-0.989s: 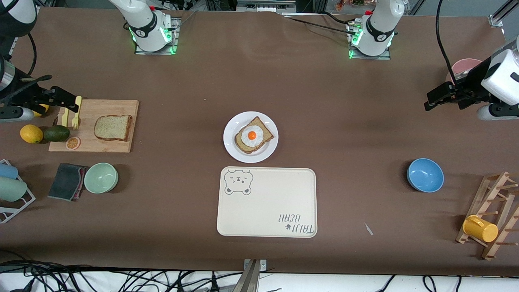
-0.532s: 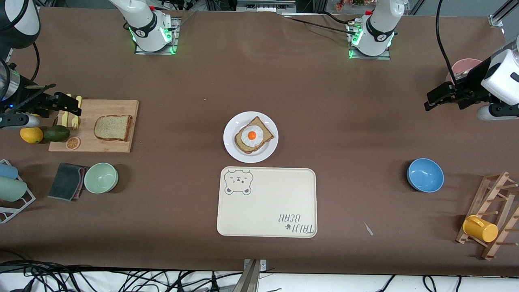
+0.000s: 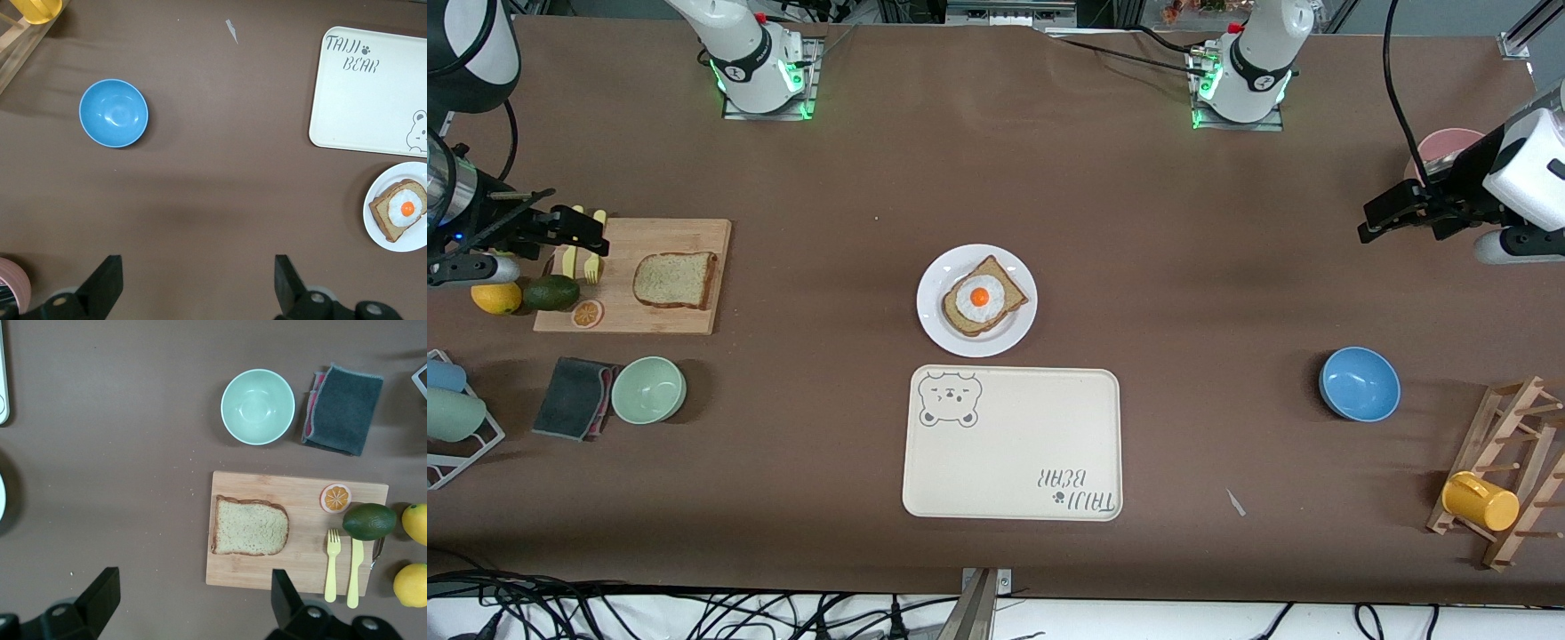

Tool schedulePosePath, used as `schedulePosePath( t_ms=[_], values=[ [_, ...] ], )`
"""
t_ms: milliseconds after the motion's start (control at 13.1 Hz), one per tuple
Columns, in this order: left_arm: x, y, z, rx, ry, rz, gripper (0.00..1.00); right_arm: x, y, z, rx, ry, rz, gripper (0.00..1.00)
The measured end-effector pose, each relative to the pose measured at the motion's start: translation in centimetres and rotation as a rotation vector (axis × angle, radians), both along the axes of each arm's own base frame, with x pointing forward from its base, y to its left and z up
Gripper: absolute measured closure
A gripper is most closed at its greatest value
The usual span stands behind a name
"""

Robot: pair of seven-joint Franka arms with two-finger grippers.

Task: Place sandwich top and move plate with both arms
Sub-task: 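Move the right gripper toward the bread slice on the wooden board, then lower the right gripper and grasp the bread slice's crust edge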

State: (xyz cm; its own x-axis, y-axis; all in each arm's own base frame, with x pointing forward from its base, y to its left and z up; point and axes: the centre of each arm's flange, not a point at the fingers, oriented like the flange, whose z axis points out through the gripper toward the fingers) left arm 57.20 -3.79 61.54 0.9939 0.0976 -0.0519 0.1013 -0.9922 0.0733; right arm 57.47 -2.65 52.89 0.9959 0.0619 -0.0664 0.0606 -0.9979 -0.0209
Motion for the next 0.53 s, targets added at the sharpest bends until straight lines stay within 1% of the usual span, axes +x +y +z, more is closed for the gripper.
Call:
schedulePosePath(
  t_ms=[304,532],
  values=[
    [0.0,0.0,0.0,0.0,0.0,0.0,0.0,0.1,0.1,-0.6,0.0,0.013,0.001,0.0],
    [0.0,0.0,0.0,0.0,0.0,0.0,0.0,0.5,0.1,-2.2,-0.003,0.041,0.002,0.0]
  ],
)
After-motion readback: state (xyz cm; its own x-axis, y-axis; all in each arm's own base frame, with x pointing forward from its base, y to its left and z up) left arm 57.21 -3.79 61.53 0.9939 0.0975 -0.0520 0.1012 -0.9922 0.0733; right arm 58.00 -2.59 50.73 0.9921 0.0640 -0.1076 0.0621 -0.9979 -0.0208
